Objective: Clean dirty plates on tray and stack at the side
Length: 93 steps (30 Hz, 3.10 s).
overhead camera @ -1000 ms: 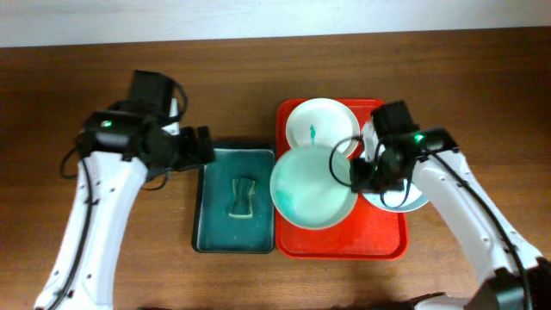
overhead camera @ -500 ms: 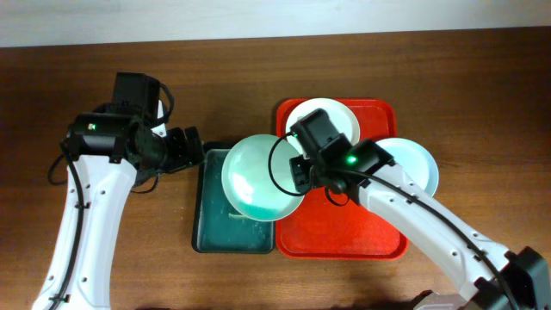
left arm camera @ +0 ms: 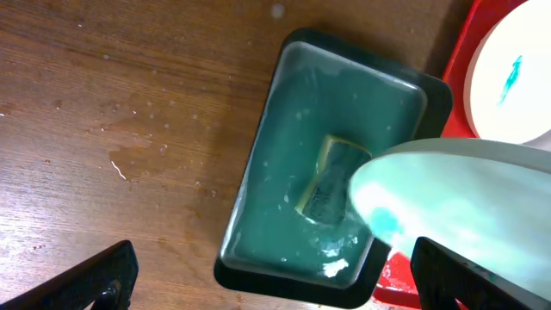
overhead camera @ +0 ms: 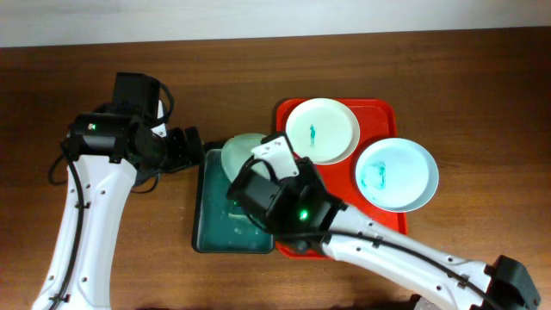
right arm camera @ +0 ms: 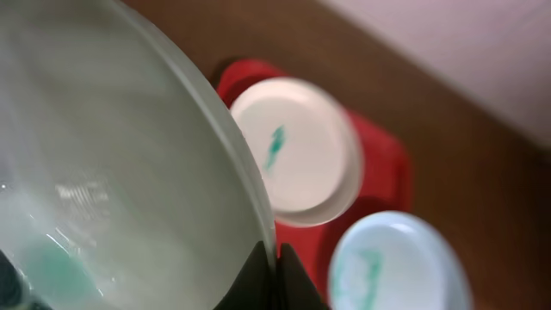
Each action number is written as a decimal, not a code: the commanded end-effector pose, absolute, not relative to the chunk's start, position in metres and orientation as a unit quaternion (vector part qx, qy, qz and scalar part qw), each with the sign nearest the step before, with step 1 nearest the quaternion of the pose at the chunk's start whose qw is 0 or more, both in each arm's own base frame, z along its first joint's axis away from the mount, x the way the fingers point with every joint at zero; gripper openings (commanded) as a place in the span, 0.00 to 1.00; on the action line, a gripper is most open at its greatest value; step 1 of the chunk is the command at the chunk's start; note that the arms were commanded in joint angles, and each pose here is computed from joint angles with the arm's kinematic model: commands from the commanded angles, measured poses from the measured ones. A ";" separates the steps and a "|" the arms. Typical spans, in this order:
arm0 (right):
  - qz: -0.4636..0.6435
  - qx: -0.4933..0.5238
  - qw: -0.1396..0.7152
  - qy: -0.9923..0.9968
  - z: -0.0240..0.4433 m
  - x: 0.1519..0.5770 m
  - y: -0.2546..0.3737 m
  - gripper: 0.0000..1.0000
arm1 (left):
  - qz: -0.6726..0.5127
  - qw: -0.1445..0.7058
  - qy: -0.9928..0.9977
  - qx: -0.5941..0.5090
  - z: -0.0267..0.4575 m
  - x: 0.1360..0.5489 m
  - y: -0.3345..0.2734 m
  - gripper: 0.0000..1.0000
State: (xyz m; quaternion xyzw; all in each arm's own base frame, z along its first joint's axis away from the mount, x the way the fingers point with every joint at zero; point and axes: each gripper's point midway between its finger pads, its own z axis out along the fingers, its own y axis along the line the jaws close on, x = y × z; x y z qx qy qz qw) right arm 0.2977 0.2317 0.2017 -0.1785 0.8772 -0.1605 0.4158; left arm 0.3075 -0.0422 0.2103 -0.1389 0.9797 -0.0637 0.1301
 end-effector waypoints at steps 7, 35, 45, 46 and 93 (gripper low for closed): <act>-0.209 -0.166 0.500 0.824 0.246 0.287 0.239 0.04 | -0.067 0.140 0.978 -0.136 0.217 0.307 -0.042 0.99; -0.212 -0.168 0.499 0.823 0.245 0.287 0.239 0.04 | -0.067 0.140 0.978 -0.136 0.217 0.307 -0.042 0.99; -0.213 -0.169 0.498 0.823 0.245 0.286 0.238 0.04 | -0.068 0.140 0.978 -0.136 0.217 0.307 -0.043 0.99; -0.213 -0.169 0.498 0.823 0.245 0.286 0.238 0.04 | -0.068 0.140 0.978 -0.136 0.217 0.307 -0.043 0.99; 0.024 0.528 0.160 0.834 0.158 0.254 -0.202 0.04 | -0.068 0.140 0.978 -0.136 0.217 0.307 -0.043 1.00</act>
